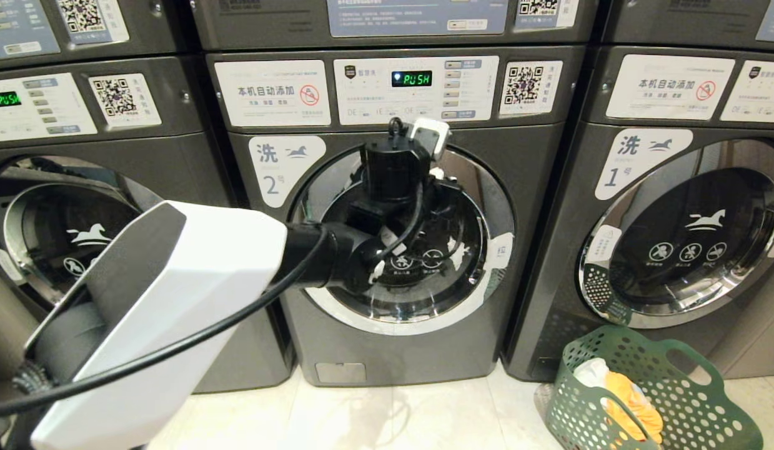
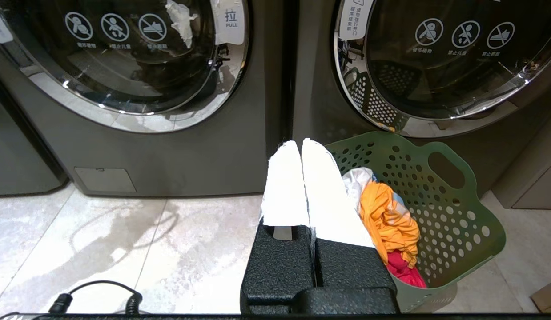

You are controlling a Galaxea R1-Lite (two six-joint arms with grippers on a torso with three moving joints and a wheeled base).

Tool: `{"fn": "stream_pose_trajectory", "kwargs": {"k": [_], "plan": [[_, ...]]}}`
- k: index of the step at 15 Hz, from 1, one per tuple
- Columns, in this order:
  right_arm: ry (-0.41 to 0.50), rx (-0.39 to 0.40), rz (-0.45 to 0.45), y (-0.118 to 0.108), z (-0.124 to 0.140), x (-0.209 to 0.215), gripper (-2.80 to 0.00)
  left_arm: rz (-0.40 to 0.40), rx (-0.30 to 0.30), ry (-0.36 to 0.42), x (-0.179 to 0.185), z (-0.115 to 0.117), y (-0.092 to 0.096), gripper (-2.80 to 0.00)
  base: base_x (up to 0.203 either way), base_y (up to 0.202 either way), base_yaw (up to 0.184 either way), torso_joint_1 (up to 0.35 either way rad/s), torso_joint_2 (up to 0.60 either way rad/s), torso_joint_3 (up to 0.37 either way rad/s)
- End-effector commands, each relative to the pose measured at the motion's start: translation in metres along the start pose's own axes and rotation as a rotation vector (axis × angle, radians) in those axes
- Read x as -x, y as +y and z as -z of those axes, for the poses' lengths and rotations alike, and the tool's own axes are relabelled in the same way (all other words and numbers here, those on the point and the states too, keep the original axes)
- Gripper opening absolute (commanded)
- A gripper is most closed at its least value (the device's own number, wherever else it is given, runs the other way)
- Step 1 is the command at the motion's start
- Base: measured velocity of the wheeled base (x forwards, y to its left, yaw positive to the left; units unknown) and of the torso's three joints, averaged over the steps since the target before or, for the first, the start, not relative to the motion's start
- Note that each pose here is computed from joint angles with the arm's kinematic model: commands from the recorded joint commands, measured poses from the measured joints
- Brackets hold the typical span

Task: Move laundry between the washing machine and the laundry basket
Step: Close the washing machine door with the left hand

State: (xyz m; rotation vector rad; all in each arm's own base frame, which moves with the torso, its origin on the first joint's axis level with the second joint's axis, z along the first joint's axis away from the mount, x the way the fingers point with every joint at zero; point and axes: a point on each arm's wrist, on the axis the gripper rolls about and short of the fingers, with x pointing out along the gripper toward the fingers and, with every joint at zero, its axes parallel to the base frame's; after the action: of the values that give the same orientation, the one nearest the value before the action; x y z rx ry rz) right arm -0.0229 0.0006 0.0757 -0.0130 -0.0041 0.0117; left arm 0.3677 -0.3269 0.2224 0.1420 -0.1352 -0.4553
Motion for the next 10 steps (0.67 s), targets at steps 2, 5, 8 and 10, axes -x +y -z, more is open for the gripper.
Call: {"fn": "stream_pose_trajectory", "kwargs": {"k": [2,5,8,10], "plan": [[0.001,0.001,-0.001,0.0,0.0,0.0,-2.8,-0.071,0.016,-0.085,0.01,-0.04,0.036,-2.8,0.0,0.0,0.0,0.0,0.0,0.0],[0.001,0.001,-0.001,0.0,0.0,0.0,-2.8,-0.12,0.002,-0.054,-0.001,-0.022,0.058,-2.8,0.0,0.0,0.0,0.0,0.0,0.0],[0.001,0.001,-0.001,0.0,0.0,0.0,-2.8,-0.141,0.0,-0.024,-0.014,0.001,0.066,-2.8,0.0,0.0,0.0,0.0,0.0,0.0],[0.001,0.001,-0.001,0.0,0.0,0.0,-2.8,-0.123,0.017,-0.011,-0.022,0.015,0.066,-2.8,0.0,0.0,0.0,0.0,0.0,0.0]]}}
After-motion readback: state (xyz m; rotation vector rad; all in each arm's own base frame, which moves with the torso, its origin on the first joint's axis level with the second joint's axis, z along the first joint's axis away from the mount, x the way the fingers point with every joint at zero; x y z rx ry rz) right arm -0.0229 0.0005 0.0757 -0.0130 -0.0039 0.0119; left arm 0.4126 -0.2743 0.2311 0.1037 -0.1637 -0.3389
